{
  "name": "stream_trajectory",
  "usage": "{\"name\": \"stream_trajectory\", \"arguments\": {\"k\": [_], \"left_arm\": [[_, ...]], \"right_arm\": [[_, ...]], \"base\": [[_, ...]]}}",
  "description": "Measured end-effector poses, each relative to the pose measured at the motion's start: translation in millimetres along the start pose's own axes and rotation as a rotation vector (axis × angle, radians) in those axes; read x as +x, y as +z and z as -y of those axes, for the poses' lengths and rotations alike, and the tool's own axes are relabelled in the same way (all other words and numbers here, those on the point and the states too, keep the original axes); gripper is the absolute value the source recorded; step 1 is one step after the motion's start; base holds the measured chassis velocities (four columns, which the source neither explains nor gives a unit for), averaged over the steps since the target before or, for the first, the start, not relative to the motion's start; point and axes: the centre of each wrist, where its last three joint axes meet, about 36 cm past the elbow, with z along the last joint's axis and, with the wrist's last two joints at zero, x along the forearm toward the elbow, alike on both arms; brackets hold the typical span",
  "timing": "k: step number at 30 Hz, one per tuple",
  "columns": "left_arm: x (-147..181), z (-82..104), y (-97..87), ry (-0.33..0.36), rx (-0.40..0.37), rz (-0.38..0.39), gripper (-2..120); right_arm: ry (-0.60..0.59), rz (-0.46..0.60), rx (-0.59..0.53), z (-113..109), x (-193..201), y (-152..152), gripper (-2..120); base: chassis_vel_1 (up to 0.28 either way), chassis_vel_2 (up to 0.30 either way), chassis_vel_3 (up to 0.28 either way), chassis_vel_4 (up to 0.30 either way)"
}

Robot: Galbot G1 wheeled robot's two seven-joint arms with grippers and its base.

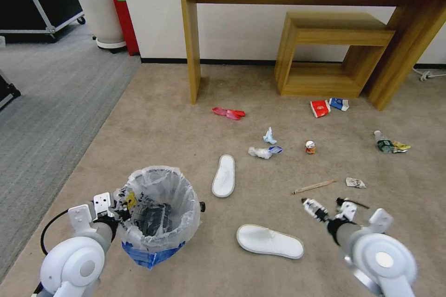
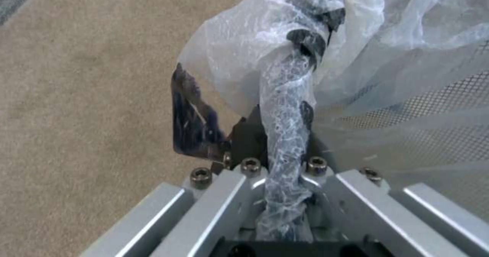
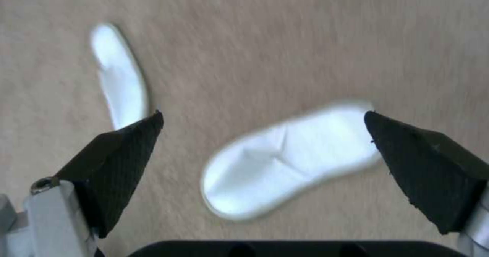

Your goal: Pick up the trash bin and place the garbage on the floor into it.

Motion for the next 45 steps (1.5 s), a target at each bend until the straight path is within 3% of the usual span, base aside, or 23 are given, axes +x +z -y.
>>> {"name": "stream_trajectory", "arguments": {"k": [10, 25, 33, 45], "left_arm": [[-4.3, -2.1, 4.1, -0.012, 0.006, -0.009, 0], [-14.0, -2.1, 7.2, -0.021, 0.014, -0.018, 0], [-21.6, 0.6, 7.9, -0.018, 0.026, -0.022, 0], [-24.3, 0.8, 8.9, -0.020, 0.036, -0.025, 0]], "right_arm": [[0.120, -0.082, -0.118, 4.2, -69.8, 17.0, 100], [0.137, -0.130, -0.120, -25.1, -98.0, 13.6, 100], [0.165, -0.174, -0.102, -25.1, -110.4, 22.4, 100], [0.172, -0.224, -0.095, -46.7, -140.9, 38.0, 100]], "base": [[0.000, 0.000, 0.000, 0.000], [0.000, 0.000, 0.000, 0.000], [0.000, 0.000, 0.000, 0.000], [0.000, 0.000, 0.000, 0.000]]}}
